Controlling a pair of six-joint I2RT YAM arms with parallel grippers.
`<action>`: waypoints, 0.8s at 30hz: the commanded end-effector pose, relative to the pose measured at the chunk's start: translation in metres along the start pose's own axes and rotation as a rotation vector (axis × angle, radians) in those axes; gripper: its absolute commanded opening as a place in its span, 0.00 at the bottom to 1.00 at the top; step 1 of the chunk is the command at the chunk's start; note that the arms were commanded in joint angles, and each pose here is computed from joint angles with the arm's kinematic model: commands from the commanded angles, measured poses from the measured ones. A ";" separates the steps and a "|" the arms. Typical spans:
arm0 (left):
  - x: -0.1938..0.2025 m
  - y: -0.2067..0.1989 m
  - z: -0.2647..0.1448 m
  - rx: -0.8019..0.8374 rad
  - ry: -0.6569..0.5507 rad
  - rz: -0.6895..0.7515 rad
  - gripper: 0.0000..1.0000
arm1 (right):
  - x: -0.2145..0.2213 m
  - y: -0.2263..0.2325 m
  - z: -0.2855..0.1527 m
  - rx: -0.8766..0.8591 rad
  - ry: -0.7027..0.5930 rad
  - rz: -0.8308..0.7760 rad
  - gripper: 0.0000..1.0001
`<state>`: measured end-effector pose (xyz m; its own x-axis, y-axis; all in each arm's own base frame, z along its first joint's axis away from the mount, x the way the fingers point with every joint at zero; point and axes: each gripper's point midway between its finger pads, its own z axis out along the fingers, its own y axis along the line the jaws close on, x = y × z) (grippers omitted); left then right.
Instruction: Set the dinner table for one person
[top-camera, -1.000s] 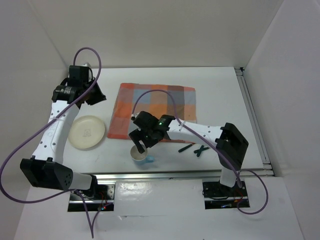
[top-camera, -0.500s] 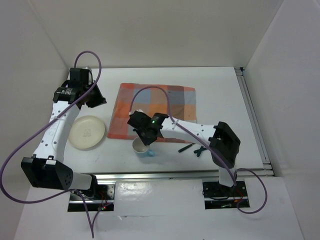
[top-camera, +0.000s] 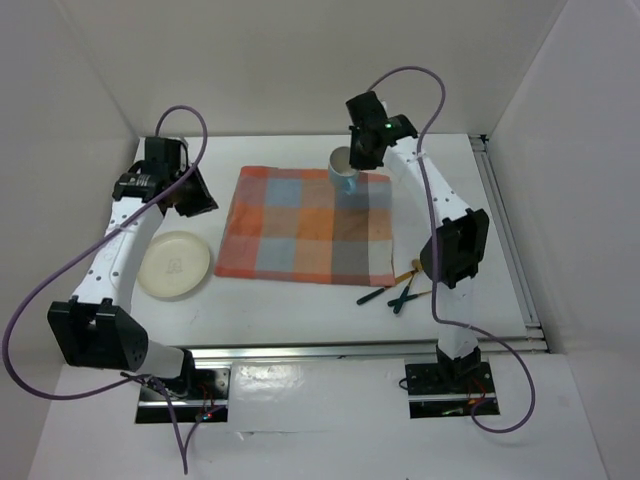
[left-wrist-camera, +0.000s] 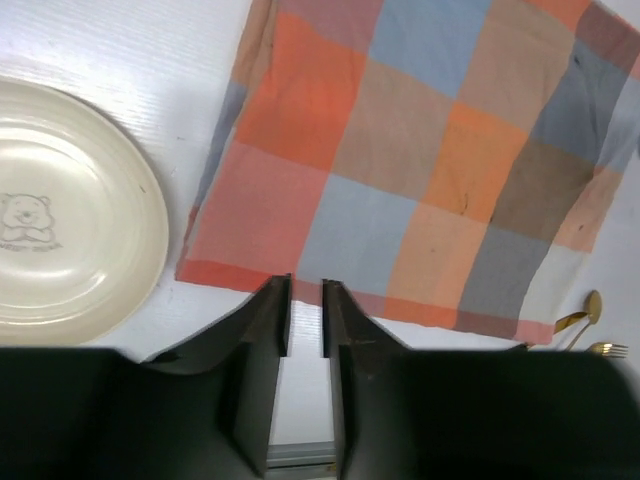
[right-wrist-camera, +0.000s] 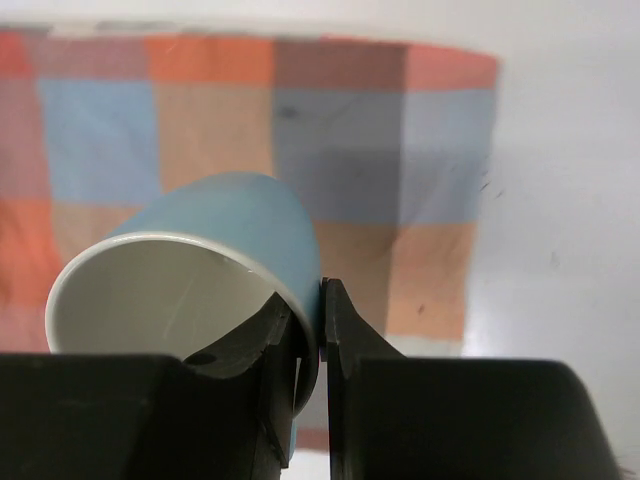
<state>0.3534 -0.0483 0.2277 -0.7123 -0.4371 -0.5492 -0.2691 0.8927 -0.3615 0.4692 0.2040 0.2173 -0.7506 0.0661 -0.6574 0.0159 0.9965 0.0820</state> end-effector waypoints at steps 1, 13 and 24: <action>0.019 -0.006 0.029 0.057 0.085 0.044 0.27 | -0.014 -0.010 0.014 -0.025 0.031 0.044 0.00; 0.113 0.014 0.148 -0.122 0.336 0.003 0.00 | -0.045 -0.083 0.085 0.001 0.014 0.183 0.00; 0.170 0.042 0.165 -0.238 0.467 0.024 0.00 | -0.028 -0.098 0.110 0.038 0.060 0.193 0.00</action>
<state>0.3486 -0.1027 0.0172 -0.9117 -0.3599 -0.1981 -0.3257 0.9271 -0.1853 0.5417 0.1027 0.1218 -0.8238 0.2424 -0.5124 0.2099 0.9701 0.1216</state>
